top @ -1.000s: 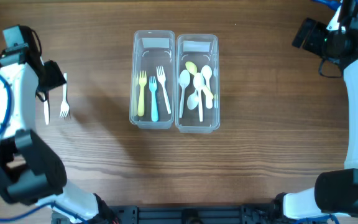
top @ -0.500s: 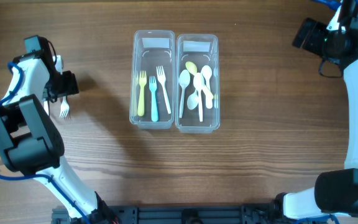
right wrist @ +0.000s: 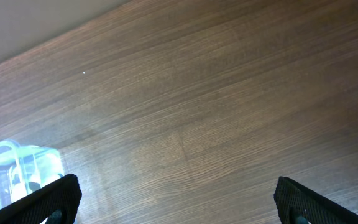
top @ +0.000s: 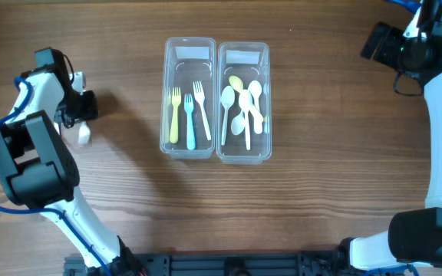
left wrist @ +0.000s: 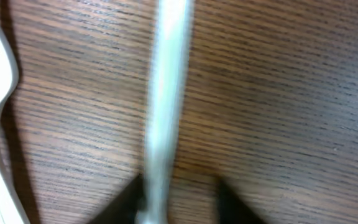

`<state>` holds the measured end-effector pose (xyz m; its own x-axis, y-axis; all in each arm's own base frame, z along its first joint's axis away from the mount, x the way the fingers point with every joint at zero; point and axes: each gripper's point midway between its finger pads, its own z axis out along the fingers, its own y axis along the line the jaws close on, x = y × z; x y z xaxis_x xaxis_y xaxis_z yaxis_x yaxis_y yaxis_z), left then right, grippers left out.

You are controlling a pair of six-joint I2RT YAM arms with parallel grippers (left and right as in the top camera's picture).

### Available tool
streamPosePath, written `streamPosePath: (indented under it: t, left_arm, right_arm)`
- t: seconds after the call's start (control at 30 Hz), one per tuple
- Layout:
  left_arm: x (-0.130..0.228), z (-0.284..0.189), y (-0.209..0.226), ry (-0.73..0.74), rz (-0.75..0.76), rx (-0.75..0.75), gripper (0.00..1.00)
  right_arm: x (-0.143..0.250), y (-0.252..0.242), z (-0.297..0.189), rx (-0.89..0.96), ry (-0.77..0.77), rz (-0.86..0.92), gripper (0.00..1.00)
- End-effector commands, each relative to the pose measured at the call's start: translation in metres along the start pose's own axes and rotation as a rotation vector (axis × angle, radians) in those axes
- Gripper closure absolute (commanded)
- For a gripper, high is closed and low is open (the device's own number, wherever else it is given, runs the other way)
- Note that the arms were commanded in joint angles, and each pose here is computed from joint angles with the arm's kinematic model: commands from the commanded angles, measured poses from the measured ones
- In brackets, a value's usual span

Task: Pack container
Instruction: 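Lower the left gripper onto a white fork and grasp it, then place the white fork into the left container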

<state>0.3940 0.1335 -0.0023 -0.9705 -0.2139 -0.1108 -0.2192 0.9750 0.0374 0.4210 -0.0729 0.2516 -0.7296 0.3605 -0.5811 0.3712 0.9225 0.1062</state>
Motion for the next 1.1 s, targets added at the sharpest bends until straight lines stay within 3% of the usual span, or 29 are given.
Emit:
streamPosePath:
  t: [0.0, 0.07, 0.2, 0.4, 0.57, 0.63, 0.77, 0.9, 1.07]
  left_arm:
    - [0.009, 0.014, 0.000, 0.037, 0.010, 0.007, 0.77]
    - [0.009, 0.014, 0.000, 0.037, 0.010, 0.007, 0.80]
    - [0.005, 0.011, 0.000, 0.026, 0.002, 0.006, 0.96]
    - [-0.018, -0.025, 0.003, -0.055, -0.048, -0.005, 0.96]
    - [-0.045, -0.100, -0.004, -0.201, -0.112, 0.000, 0.96]
    - [-0.048, -0.131, -0.026, -0.253, -0.123, 0.065, 0.96]
    - [-0.035, -0.178, -0.110, -0.296, 0.022, 0.282, 0.96]
    - [-0.012, -0.192, -0.182, -0.268, 0.130, 0.377, 0.96]
    - [0.014, -0.182, -0.245, -0.205, 0.225, 0.393, 0.96]
  right_arm:
    - [-0.002, -0.001, 0.000, 0.012, -0.006, 0.012, 0.00]
    - [-0.002, -0.001, 0.000, 0.012, -0.006, 0.012, 0.00]
    - [-0.002, -0.001, 0.000, 0.012, -0.006, 0.012, 0.00]
    - [-0.002, -0.001, 0.000, 0.012, -0.006, 0.012, 0.00]
    - [-0.002, -0.001, 0.000, 0.012, -0.006, 0.012, 0.00]
    - [-0.002, -0.001, 0.000, 0.012, -0.006, 0.012, 0.00]
    - [-0.002, -0.001, 0.000, 0.012, -0.006, 0.012, 0.00]
    - [-0.002, -0.001, 0.000, 0.012, -0.006, 0.013, 0.00]
    - [-0.002, -0.001, 0.000, 0.012, -0.006, 0.012, 0.00]
